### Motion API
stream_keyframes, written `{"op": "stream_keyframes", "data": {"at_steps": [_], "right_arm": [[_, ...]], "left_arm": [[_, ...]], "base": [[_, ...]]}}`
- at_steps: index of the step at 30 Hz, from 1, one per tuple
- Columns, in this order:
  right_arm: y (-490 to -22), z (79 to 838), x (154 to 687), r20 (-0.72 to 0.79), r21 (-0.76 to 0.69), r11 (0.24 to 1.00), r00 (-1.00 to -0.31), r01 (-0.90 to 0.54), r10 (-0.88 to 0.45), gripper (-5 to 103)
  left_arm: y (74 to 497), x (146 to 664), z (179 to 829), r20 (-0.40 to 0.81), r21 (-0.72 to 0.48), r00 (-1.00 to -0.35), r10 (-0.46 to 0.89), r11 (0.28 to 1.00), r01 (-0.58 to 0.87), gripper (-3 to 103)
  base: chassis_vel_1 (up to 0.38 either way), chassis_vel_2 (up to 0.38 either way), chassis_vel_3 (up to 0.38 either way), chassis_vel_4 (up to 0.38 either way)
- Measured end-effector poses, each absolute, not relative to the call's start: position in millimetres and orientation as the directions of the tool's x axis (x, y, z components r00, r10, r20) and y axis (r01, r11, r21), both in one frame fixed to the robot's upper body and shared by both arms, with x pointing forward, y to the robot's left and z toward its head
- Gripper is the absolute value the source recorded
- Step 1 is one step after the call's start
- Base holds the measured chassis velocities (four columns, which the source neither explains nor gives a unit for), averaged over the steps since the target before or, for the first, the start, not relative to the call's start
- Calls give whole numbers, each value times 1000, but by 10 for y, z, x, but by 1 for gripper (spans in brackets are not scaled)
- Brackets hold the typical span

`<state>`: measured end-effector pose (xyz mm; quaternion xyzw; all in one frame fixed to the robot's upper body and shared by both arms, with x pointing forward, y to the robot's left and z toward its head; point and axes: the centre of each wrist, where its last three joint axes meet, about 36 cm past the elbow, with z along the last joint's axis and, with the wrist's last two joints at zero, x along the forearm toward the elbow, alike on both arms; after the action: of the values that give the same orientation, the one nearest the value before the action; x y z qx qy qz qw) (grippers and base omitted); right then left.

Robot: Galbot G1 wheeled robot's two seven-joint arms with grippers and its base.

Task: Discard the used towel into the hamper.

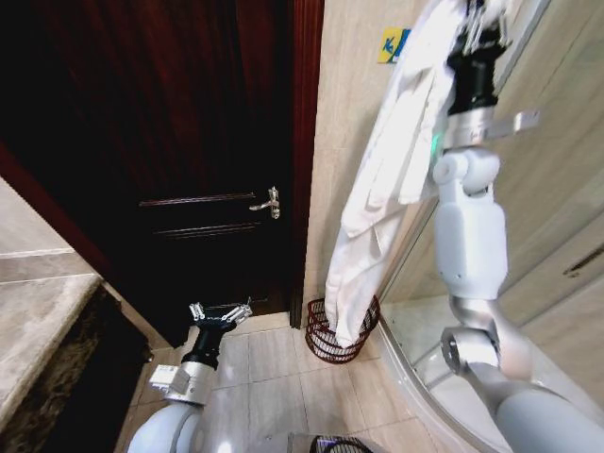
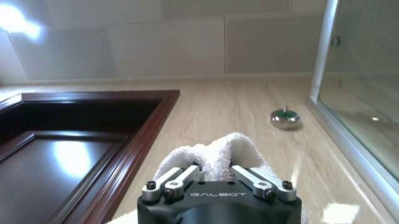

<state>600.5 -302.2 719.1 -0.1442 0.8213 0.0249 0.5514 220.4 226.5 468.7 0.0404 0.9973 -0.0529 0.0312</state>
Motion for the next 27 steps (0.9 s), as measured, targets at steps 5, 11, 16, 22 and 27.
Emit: {"op": "stream_keyframes", "data": {"at_steps": [5,11,16,22,27], "right_arm": [[-2984,6840,5911,-894,-111,954,-391,-278,-218,9],[-2940,6394,5777,-865,-92,951,-448,-296,-224,9],[-2921,6021,5629,-843,-77,949,-489,-305,-226,9],[-2904,5780,5533,-832,-67,950,-508,-305,-222,9],[-2892,5555,5453,-820,-56,951,-530,-305,-218,9]], "left_arm": [[2266,2203,4687,-66,-103,-995,77,991,84,100],[2265,2204,4687,-66,-103,-995,77,991,84,100],[2265,2204,4687,-66,-103,-995,77,991,84,100],[2265,2204,4687,-66,-103,-995,77,991,84,100],[2265,2204,4687,-66,-103,-995,77,991,84,100]], "base": [[0,0,0,0],[0,0,0,0],[0,0,0,0],[0,0,0,0],[0,0,0,0]]}}
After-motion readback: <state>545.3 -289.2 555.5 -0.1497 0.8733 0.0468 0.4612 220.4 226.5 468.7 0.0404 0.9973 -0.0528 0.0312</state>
